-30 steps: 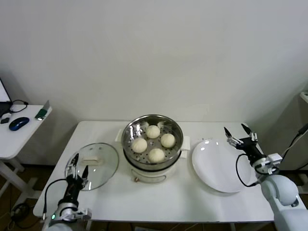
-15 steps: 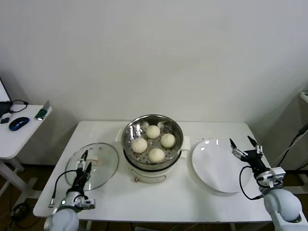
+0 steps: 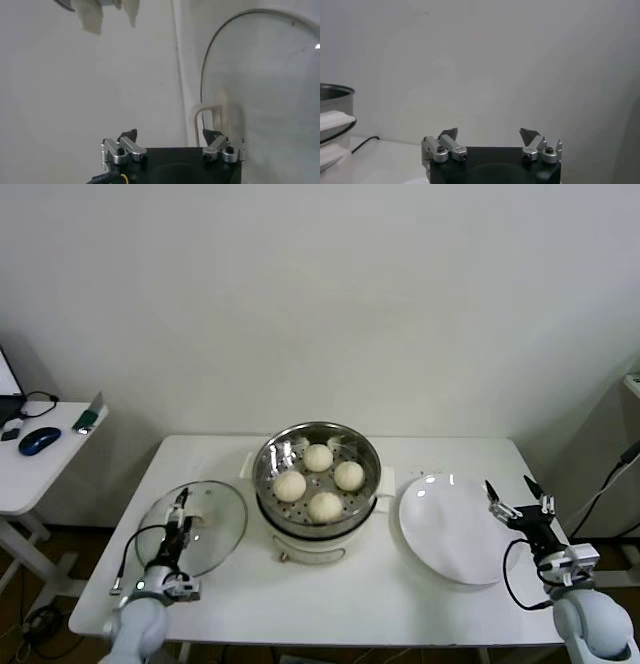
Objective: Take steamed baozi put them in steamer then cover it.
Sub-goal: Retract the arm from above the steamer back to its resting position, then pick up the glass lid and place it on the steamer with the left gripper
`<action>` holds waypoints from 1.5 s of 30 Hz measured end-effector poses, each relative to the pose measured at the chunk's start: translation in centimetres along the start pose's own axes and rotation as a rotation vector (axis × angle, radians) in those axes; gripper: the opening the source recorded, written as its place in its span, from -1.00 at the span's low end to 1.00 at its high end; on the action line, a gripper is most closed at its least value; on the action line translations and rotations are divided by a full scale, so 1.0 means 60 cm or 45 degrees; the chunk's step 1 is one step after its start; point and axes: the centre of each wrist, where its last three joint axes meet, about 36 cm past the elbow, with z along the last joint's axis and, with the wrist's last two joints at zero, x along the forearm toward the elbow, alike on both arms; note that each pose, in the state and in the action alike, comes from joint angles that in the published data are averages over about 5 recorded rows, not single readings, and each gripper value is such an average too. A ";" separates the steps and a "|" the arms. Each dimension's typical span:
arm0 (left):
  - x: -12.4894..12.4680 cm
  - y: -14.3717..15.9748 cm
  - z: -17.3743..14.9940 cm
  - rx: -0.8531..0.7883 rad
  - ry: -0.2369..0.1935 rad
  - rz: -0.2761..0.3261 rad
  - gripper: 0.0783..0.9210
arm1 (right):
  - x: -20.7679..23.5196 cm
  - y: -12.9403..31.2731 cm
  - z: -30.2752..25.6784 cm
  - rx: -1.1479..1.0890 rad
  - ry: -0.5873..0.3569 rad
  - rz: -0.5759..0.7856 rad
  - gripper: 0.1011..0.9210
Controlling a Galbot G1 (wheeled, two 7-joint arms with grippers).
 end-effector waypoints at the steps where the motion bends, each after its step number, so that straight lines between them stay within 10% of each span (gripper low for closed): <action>1: -0.003 -0.002 0.000 -0.001 0.001 -0.003 0.77 | 0.001 0.000 0.002 0.001 0.000 0.002 0.76; 7: -0.019 -0.007 -0.001 0.005 -0.002 -0.028 0.68 | 0.007 0.003 0.011 0.010 0.006 0.000 0.76; 30: -0.014 0.005 0.013 0.040 0.006 -0.061 -0.81 | 0.008 0.012 0.031 0.037 -0.004 0.002 0.76; 45: 0.062 0.128 0.019 -0.013 0.100 -0.258 -0.82 | -0.014 -0.001 0.026 0.088 -0.004 -0.020 0.76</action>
